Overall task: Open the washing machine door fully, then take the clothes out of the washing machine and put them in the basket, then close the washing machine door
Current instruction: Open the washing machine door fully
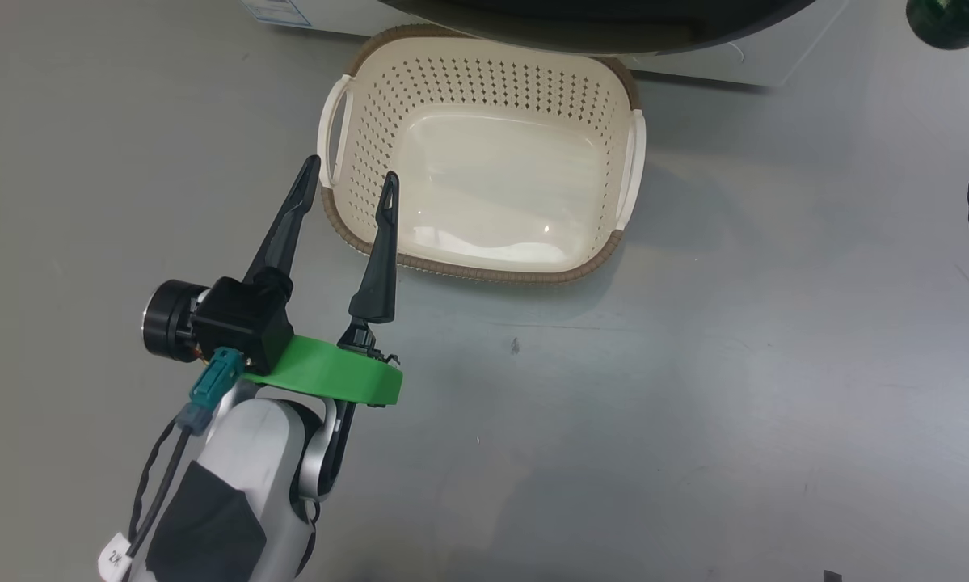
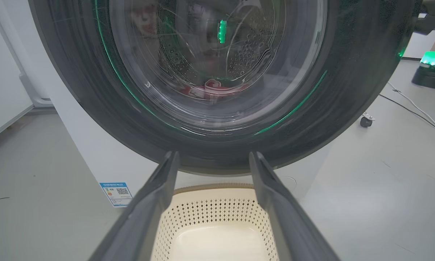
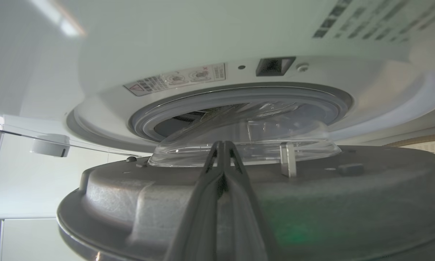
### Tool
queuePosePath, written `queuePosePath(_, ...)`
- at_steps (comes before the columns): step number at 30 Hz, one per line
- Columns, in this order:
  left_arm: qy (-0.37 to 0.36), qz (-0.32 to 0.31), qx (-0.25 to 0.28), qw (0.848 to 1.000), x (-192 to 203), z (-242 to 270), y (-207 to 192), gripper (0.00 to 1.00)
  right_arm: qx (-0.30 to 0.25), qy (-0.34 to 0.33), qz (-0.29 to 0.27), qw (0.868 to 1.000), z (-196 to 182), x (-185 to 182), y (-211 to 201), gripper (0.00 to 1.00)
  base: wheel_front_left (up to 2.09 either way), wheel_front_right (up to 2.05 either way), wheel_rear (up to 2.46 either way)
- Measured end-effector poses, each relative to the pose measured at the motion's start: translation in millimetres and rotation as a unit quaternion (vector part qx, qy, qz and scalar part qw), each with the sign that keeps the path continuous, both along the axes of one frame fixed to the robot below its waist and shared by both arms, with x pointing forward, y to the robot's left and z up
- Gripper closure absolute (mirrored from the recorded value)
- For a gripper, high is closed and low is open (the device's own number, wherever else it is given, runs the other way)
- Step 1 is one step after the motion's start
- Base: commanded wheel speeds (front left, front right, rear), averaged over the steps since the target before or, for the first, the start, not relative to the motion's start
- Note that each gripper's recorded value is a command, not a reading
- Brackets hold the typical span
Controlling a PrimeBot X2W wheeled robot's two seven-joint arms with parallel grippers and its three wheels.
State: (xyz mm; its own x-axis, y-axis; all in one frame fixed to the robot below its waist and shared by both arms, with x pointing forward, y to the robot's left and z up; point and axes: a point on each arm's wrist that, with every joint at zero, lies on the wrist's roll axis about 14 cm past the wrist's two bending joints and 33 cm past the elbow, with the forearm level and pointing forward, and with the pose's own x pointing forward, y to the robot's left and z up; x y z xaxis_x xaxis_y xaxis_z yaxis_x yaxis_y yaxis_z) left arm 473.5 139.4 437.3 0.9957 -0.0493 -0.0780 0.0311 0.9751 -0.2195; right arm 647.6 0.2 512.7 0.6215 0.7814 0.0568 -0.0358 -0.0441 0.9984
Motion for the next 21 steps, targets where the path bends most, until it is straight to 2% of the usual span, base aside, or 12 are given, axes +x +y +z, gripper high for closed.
queuePosePath(9,-0.006,0.003,0.005,1.000,-2.5,6.7,1.0,0.00,-0.001,-0.002,0.049,0.999,-0.1,-28.4,6.3,1.00,0.00,0.00,0.00)
queuePosePath(21,-0.017,-0.001,0.000,1.000,-13.0,20.6,-5.1,0.00,0.001,0.009,0.130,0.991,-0.4,-83.7,33.7,1.00,0.00,0.00,0.00)
